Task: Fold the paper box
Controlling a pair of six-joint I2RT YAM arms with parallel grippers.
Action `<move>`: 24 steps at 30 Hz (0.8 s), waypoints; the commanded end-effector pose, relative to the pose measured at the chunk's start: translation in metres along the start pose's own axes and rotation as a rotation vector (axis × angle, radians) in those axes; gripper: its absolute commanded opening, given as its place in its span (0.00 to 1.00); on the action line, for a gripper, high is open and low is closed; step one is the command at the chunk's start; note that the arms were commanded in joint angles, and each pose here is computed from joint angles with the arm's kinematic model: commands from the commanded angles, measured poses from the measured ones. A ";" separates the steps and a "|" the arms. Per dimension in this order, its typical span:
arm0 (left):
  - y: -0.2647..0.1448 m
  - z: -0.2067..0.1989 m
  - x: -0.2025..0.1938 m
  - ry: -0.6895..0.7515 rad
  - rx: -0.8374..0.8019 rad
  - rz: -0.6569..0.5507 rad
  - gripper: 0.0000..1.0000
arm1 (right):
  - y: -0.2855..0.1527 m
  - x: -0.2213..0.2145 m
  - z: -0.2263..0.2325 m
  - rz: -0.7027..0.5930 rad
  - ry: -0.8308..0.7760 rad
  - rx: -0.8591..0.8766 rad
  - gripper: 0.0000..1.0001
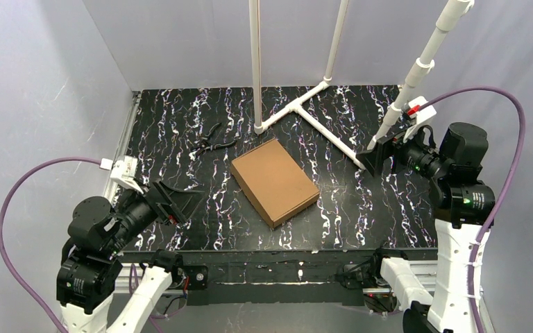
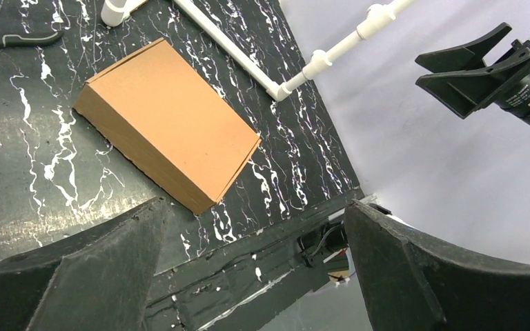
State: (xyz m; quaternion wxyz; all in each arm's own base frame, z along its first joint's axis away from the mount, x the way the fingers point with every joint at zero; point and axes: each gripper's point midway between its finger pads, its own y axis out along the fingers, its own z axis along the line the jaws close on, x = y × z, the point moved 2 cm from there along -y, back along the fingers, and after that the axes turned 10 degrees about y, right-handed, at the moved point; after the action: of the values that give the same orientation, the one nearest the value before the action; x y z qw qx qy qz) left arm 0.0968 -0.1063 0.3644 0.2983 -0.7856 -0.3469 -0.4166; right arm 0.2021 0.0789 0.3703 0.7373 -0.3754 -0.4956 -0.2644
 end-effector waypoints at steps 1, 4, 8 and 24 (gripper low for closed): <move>-0.006 0.002 -0.001 0.025 0.017 -0.009 0.98 | -0.009 0.020 0.006 -0.068 -0.011 -0.007 0.98; -0.007 0.005 -0.003 0.035 0.028 -0.009 0.98 | -0.009 0.019 0.005 -0.068 0.000 -0.007 0.98; -0.008 0.009 -0.006 0.052 0.047 -0.007 0.98 | -0.011 0.017 0.005 -0.070 0.006 -0.004 0.98; -0.002 0.020 -0.017 0.077 0.072 0.019 0.98 | -0.009 0.023 0.006 -0.088 0.015 0.016 0.98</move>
State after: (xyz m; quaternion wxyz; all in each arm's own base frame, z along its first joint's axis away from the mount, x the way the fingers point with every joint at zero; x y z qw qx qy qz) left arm 0.0963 -0.0976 0.3484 0.3315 -0.7666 -0.3430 -0.4299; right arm 0.2012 0.0754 0.3754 0.7453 -0.3649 -0.4798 -0.2848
